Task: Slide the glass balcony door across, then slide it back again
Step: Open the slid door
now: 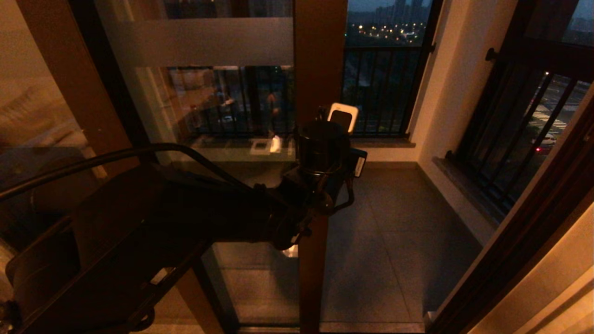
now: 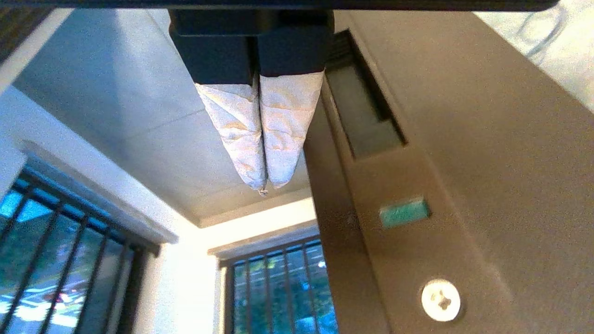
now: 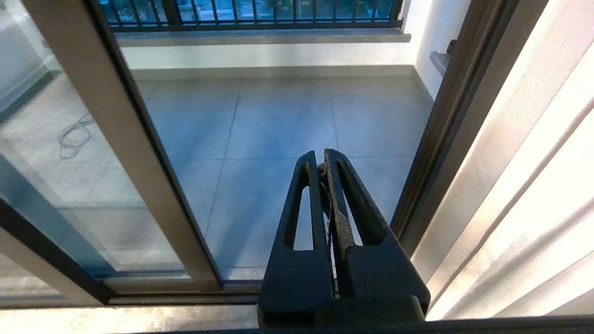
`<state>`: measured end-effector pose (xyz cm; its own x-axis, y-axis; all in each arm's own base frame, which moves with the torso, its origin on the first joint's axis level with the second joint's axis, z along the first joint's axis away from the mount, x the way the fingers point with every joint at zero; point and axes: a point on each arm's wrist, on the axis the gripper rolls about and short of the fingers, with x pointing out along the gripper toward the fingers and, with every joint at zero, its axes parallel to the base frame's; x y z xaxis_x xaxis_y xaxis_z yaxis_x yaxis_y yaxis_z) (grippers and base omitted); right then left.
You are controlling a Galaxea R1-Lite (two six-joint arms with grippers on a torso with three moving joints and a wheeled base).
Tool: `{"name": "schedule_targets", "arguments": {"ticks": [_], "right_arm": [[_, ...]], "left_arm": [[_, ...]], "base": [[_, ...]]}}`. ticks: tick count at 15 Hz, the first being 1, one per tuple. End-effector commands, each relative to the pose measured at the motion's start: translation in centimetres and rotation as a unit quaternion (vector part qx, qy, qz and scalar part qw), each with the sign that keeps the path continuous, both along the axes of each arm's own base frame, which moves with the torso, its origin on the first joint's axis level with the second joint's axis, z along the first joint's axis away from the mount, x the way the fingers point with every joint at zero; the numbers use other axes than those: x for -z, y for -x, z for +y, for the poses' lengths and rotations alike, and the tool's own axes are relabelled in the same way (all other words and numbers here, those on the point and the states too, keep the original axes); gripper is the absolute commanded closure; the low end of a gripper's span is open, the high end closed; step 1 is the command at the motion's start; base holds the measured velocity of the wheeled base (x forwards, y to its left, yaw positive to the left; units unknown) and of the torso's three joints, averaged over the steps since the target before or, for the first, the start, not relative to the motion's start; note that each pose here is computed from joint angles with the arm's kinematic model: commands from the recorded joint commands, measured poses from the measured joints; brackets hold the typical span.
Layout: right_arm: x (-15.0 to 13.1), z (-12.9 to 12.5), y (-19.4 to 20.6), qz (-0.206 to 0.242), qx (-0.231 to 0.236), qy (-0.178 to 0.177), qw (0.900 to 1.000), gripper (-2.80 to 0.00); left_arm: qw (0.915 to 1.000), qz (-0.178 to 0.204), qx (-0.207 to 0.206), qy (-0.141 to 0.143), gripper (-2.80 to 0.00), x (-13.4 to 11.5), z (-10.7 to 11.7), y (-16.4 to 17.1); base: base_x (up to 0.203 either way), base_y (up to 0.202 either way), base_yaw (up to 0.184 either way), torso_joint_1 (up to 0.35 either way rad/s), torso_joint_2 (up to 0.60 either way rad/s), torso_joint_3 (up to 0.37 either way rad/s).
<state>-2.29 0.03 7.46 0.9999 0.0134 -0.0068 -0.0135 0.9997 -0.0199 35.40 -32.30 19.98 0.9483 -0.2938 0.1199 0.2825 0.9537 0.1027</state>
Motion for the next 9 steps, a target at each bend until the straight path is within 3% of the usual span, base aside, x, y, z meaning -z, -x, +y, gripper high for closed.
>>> {"name": "schedule_targets", "arguments": {"ticks": [1,9], "right_arm": [[0.1,0.0,0.0,0.001,0.0,0.0,1.0,0.0],[0.1,0.0,0.0,0.001,0.0,0.0,1.0,0.0]], "left_arm": [[1.0,0.0,0.005,0.0,0.0,-0.6,0.4,0.7],[1.0,0.003,-0.005,-0.003,0.0,-1.3,3.0,2.1]], "base": [[0.0,0.0,0.0,0.0,0.0,0.0],[0.0,0.0,0.0,0.0,0.0,0.0]]}}
